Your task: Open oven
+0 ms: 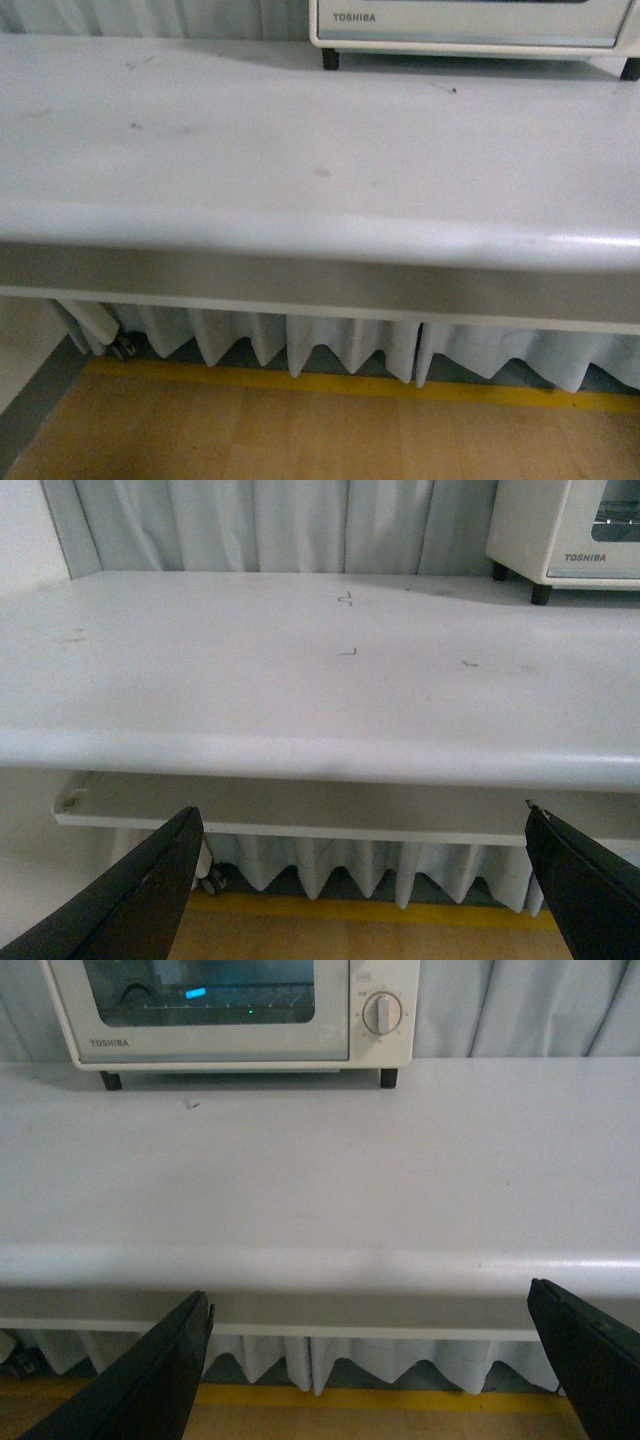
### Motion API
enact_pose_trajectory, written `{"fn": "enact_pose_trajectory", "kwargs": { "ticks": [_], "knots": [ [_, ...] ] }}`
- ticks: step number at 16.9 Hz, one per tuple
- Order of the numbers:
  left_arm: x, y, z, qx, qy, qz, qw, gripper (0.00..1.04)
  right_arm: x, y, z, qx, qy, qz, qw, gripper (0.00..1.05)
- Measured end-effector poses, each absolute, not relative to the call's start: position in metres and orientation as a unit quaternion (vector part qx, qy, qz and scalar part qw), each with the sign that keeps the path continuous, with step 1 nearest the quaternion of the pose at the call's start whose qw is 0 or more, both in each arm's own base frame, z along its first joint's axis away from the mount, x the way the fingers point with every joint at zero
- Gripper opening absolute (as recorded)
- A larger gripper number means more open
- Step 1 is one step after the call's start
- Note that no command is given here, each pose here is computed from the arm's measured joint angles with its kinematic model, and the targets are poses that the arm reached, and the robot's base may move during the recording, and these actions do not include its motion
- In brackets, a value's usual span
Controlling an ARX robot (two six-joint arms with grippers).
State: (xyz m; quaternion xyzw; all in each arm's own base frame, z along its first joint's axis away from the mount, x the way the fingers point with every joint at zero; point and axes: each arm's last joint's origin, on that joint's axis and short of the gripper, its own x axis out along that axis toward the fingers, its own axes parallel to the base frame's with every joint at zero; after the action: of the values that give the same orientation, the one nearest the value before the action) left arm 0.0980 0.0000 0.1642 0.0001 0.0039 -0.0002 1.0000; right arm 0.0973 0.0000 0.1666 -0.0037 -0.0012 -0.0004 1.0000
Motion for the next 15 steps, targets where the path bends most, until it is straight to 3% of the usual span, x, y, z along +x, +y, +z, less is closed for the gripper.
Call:
{"fn": "enact_pose_trajectory", "kwargs": {
  "ticks": [15],
  "knots": [
    [0.098, 0.0, 0.1639, 0.0, 0.005, 0.0, 1.0, 0.98, 0.0973, 0.0, 0.1666, -0.004, -0.001, 0.0, 1.0, 0.98]
  ]
}}
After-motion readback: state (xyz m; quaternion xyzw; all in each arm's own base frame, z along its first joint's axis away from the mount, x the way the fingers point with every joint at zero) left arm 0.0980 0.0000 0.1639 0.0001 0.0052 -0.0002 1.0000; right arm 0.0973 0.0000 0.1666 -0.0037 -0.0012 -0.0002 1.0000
